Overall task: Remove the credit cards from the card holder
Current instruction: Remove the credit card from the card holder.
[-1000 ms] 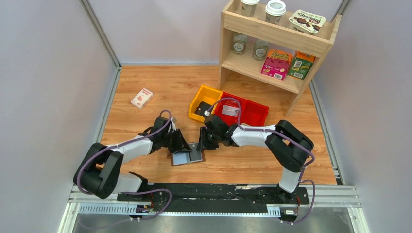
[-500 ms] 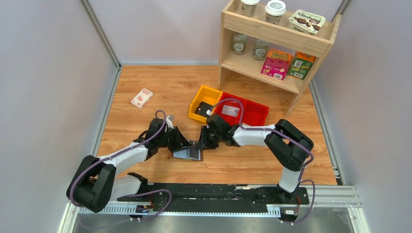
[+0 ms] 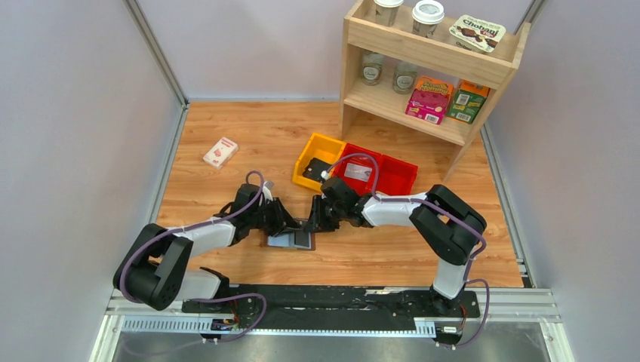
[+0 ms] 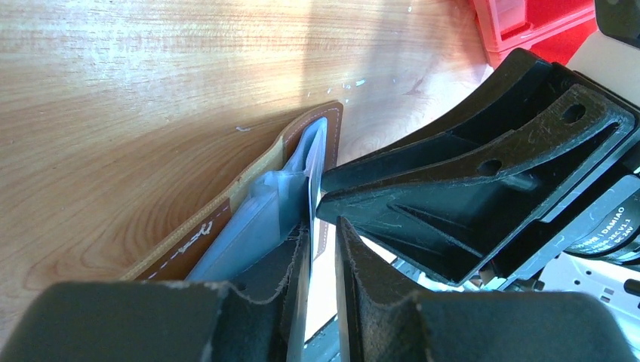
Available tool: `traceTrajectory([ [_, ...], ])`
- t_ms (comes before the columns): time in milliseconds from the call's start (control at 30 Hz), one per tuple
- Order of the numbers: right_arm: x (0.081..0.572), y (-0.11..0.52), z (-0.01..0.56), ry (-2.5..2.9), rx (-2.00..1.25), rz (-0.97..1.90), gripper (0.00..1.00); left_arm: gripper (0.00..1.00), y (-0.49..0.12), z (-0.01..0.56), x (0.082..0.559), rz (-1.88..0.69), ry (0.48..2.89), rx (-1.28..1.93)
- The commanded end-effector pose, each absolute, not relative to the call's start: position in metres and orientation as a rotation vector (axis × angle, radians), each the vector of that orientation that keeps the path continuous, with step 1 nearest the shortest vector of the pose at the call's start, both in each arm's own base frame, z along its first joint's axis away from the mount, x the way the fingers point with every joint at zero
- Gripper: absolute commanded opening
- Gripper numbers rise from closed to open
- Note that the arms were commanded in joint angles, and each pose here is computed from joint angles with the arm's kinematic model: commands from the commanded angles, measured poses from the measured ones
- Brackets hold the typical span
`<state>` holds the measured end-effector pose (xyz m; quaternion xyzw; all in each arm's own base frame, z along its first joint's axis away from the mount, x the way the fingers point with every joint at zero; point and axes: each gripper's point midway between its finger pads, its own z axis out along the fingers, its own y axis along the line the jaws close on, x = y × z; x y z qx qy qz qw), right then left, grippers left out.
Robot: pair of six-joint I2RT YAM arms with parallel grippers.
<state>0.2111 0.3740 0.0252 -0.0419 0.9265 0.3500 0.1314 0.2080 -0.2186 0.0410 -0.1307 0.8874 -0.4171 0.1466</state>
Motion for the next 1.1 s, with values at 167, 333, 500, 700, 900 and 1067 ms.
traceTrajectory([
  [167, 0.197, 0.35, -0.026, 2.815, -0.086, 0.852, 0.32, 0.18, -0.226, 0.072, 0.216, -1.284, 2.435, -0.322],
  [333, 0.195, 0.342, -0.036, 2.844, -0.07, 0.808, 0.31, 0.15, -0.215, 0.075, 0.214, -1.236, 2.425, -0.345],
  [500, 0.197, 0.339, -0.04, 2.854, -0.071, 0.775, 0.31, 0.14, -0.208, 0.072, 0.21, -1.221, 2.44, -0.373],
  [700, 0.198, 0.334, -0.044, 2.865, -0.068, 0.72, 0.29, 0.11, -0.2, 0.07, 0.207, -1.167, 2.456, -0.391],
  [900, 0.2, 0.329, -0.043, 2.859, -0.07, 0.68, 0.27, 0.08, -0.187, 0.063, 0.201, -1.057, 2.507, -0.392],
  [1067, 0.202, 0.328, -0.042, 2.853, -0.079, 0.663, 0.27, 0.06, -0.172, 0.054, 0.193, -0.942, 2.564, -0.407],
])
